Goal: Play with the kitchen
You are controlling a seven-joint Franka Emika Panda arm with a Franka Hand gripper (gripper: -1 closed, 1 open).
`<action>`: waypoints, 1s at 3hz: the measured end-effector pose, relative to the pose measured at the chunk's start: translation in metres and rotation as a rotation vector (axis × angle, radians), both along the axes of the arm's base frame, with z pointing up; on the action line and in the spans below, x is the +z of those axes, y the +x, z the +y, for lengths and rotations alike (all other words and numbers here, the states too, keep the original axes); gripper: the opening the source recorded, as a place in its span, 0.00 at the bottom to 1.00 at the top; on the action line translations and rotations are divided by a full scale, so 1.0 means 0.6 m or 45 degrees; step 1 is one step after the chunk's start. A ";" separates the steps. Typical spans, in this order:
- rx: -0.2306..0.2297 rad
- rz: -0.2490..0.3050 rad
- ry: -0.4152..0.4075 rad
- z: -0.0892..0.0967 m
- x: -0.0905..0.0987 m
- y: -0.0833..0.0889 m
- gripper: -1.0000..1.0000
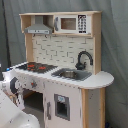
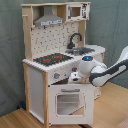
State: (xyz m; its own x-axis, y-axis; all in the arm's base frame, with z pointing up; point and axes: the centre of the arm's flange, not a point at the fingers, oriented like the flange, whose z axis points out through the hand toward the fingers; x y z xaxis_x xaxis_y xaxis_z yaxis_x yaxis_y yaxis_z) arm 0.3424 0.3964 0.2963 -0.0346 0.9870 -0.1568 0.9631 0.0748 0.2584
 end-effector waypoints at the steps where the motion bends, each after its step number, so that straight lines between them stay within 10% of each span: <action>1: 0.009 0.035 0.076 0.047 -0.013 -0.034 0.00; 3: -0.130 0.030 0.149 0.101 -0.021 -0.083 0.00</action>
